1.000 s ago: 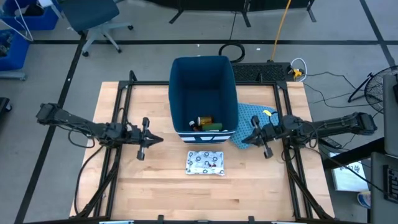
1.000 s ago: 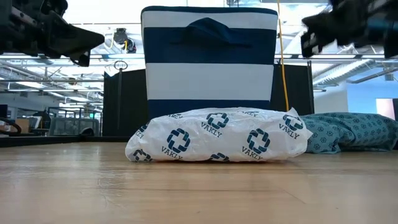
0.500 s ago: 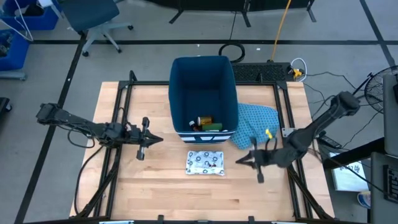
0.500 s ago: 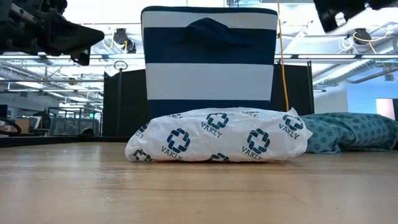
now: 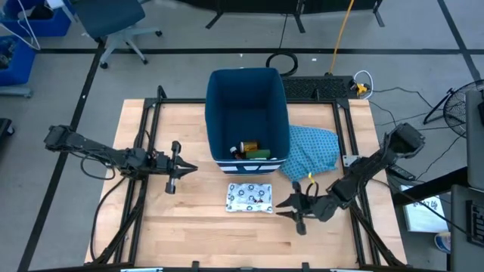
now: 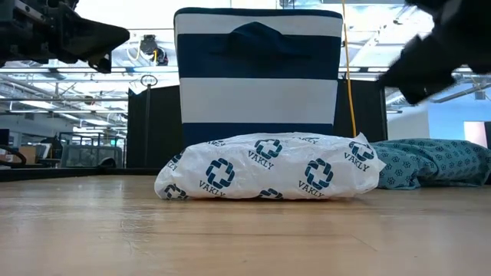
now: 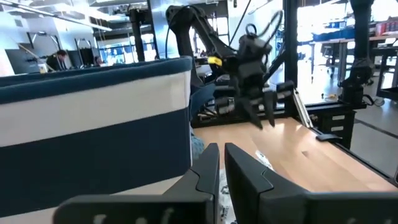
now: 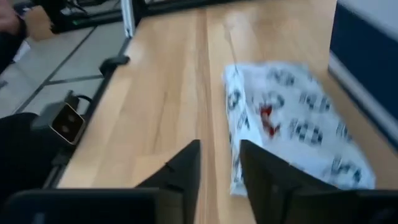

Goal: Pick & place medical supplies in basket/bin
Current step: Put the white mailer bag into the blue bin

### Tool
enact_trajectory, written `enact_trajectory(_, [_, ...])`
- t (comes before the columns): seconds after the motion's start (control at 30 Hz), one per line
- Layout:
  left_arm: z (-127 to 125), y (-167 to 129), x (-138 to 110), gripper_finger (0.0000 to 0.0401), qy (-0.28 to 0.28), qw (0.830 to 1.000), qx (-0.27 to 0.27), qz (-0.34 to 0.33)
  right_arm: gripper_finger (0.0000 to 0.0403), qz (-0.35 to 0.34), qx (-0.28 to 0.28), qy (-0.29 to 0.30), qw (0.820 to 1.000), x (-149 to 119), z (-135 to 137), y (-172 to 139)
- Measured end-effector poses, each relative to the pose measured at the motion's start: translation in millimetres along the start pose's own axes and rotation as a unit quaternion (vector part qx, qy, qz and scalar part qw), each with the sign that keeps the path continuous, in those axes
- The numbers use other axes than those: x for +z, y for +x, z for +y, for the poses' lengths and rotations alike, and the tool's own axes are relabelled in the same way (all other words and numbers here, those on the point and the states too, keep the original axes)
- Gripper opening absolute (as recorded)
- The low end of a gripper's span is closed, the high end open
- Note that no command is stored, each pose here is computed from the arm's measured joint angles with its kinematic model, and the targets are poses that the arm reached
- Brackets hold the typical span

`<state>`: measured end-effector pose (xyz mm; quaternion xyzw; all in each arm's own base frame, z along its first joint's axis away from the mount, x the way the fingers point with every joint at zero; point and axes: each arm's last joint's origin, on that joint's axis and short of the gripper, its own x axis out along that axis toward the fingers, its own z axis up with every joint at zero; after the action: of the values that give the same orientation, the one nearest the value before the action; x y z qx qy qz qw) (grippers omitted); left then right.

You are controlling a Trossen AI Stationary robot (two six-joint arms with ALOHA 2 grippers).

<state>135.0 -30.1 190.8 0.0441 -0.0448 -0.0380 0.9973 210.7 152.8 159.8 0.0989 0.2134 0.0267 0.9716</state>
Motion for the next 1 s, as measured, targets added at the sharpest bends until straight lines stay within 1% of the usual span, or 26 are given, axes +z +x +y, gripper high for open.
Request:
enact_trajectory(0.17, [0,0,0,0.0014,0.009,1.000,0.000,-0.001,0.0166,0.030,-0.021,0.043,0.998,-18,-2,12])
enact_trajectory(0.3, [0,0,0,0.0003,0.008,1.000,0.000,0.000,0.0206,0.037,-0.044,0.077,0.995,-27,-4,18])
enact_trajectory(0.43, [0,0,0,0.0014,0.005,1.000,0.000,0.000,0.0235,0.032,-0.046,0.101,0.993,-33,-3,24])
enact_trajectory(0.5, [0,0,0,0.0023,0.005,1.000,0.000,0.000,0.0245,0.029,-0.057,0.115,0.991,-37,-4,26])
enact_trajectory(0.63, [0,0,0,0.0035,0.003,1.000,0.000,0.000,0.0257,0.017,-0.070,0.136,0.988,-43,-7,34])
enact_trajectory(0.73, [0,0,0,0.0040,0.003,1.000,0.000,-0.001,0.0258,0.006,-0.074,0.144,0.987,-45,-10,40])
enact_trajectory(1.0, [0,0,0,0.0042,0.005,1.000,0.000,0.000,0.0239,0.001,-0.103,0.150,0.983,-53,-22,52])
